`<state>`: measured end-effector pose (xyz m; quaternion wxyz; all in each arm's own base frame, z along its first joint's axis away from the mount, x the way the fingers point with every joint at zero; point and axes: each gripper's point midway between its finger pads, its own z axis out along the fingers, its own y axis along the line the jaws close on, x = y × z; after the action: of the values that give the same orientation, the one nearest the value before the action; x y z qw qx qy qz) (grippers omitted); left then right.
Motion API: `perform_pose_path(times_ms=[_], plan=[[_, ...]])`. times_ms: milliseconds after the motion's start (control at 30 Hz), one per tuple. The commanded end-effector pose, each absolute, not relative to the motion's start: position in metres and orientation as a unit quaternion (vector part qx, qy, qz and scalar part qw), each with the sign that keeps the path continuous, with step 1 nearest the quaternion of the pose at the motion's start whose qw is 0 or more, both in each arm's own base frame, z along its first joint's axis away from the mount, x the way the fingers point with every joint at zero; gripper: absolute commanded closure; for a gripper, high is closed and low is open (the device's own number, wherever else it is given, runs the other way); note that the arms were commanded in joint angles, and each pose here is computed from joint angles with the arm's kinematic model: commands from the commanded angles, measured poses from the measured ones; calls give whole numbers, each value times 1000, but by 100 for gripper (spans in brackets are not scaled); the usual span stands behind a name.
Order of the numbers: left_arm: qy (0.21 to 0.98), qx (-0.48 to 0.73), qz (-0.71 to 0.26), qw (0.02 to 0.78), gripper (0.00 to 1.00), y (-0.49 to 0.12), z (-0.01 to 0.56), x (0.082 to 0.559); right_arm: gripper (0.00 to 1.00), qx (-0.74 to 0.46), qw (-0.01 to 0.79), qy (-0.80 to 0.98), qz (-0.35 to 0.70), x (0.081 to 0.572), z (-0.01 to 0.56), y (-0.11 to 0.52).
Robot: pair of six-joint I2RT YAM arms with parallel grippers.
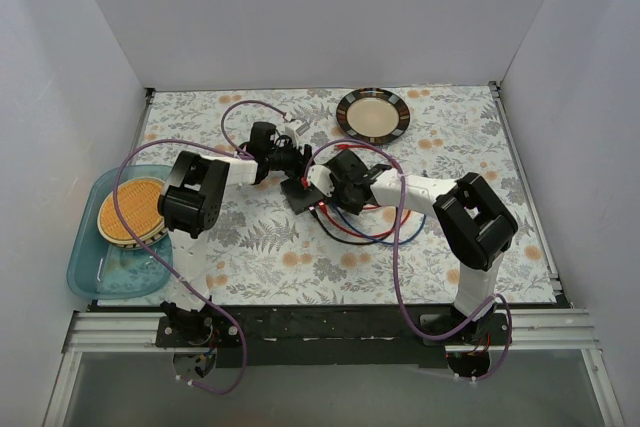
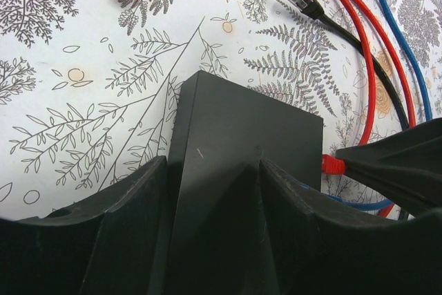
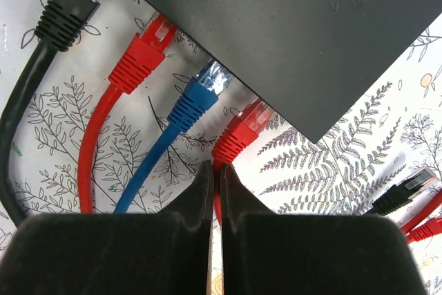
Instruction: Insert the plug into the switch port
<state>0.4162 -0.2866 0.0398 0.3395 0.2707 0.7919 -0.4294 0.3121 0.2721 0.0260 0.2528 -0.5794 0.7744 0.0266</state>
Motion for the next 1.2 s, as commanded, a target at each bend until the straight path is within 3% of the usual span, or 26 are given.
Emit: perform_pose_path(times_ms=[0,1167], plan=[[768,316,-514,213,46,-325,33,339,99,-559,393,729,28,359,72,315],[715,393,-561,138,48,-355,46,253,99,-523,465,714,31,403,109,356]])
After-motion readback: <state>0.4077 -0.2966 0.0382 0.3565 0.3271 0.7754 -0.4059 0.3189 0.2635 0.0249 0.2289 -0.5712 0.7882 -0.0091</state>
